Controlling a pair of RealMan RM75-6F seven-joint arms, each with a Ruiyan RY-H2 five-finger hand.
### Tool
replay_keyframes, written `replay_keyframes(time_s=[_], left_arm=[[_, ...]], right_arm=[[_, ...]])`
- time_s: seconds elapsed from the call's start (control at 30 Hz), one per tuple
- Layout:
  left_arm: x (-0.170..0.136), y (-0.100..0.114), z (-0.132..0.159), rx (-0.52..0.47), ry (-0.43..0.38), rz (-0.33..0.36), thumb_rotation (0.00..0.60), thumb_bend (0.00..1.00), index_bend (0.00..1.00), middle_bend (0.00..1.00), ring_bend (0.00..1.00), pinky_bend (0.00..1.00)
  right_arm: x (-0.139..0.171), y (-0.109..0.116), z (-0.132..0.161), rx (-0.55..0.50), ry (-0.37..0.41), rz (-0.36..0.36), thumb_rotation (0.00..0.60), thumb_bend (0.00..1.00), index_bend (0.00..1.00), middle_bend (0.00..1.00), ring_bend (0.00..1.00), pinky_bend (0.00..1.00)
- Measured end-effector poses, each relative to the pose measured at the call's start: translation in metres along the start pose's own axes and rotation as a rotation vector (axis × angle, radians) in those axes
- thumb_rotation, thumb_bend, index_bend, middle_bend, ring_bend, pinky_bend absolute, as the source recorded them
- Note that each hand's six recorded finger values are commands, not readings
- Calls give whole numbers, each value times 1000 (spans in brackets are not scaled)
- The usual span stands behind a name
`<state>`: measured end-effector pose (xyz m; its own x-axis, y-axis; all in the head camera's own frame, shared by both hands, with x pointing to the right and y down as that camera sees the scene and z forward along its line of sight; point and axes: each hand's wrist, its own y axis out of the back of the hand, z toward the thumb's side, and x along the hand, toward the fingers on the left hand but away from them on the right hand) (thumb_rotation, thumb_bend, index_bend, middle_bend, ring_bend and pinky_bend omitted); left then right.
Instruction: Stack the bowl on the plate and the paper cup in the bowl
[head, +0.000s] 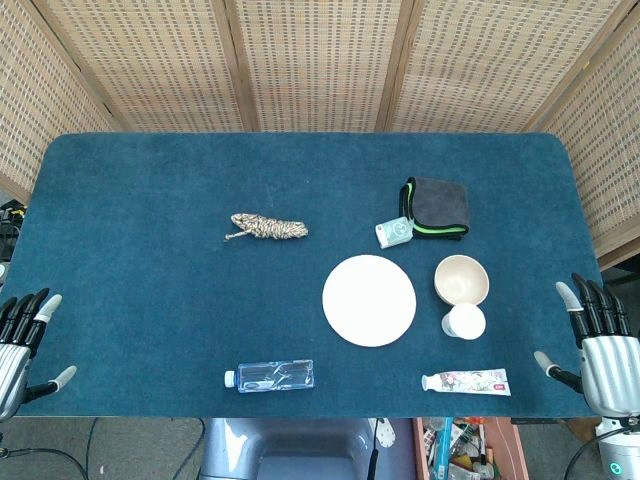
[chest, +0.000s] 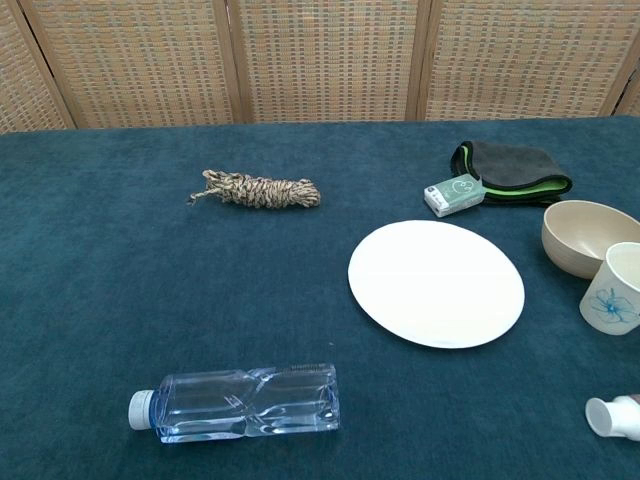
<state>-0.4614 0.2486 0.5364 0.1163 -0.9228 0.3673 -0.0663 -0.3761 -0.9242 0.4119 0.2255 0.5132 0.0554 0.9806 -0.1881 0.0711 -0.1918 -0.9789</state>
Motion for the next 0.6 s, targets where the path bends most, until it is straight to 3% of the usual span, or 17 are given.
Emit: replay_keyframes(time_s=[0.37, 0.6], left_arm=[[2, -2, 0, 1, 2, -4, 600, 0, 0, 0, 0, 0], [5, 3, 3, -11, 4, 11, 600, 0, 0, 0, 0, 0]], right_arm=[[-3, -8, 1, 1, 6, 38, 600, 0, 12, 0, 0, 0], [-33, -23, -13, 83, 77, 65, 600, 0, 15, 0, 0, 0]])
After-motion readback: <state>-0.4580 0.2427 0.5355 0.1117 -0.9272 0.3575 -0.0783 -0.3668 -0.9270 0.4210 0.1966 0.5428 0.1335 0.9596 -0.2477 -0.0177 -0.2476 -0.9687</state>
